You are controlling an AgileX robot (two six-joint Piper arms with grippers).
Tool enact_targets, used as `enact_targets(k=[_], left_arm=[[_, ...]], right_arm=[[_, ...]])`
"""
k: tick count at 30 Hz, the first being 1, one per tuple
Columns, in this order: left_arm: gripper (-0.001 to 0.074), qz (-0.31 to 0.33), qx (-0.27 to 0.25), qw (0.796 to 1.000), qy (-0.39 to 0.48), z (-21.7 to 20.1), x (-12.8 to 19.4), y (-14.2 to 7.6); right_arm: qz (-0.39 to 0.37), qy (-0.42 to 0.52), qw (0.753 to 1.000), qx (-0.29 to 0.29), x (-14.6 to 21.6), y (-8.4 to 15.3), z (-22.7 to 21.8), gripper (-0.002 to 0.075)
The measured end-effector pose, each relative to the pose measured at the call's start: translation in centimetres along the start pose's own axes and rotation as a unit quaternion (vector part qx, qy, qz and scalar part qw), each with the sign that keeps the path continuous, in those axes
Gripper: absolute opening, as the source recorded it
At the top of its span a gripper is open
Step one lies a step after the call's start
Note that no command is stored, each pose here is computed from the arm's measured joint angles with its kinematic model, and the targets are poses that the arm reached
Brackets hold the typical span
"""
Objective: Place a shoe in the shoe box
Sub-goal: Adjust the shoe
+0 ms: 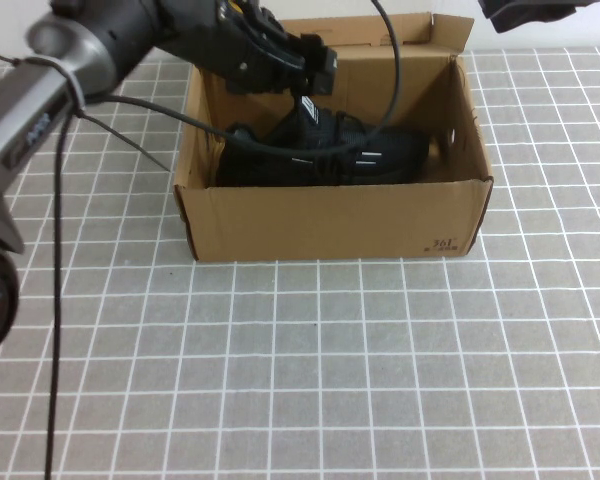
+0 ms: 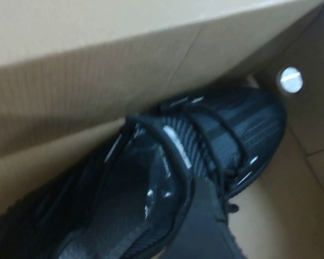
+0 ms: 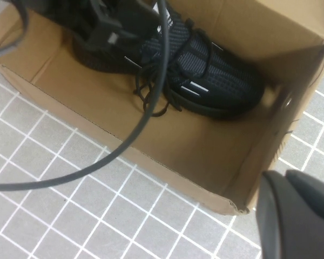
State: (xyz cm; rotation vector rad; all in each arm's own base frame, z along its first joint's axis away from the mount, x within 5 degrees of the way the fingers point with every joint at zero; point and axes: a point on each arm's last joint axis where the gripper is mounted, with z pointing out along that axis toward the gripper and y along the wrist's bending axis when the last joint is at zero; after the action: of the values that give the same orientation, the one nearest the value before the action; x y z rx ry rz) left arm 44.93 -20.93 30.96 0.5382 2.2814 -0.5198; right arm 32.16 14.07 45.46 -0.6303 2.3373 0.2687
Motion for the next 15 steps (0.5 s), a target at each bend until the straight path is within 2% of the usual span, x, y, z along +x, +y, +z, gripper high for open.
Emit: enact_targets(k=[15], left_arm=[[0.0453, -0.055, -0.008, 0.997, 0.047, 4.6, 2.6, 1.3]], right_arm=[[0.000, 0.000, 1.000, 0.000, 0.0, 0.0, 0.0, -0.0016]])
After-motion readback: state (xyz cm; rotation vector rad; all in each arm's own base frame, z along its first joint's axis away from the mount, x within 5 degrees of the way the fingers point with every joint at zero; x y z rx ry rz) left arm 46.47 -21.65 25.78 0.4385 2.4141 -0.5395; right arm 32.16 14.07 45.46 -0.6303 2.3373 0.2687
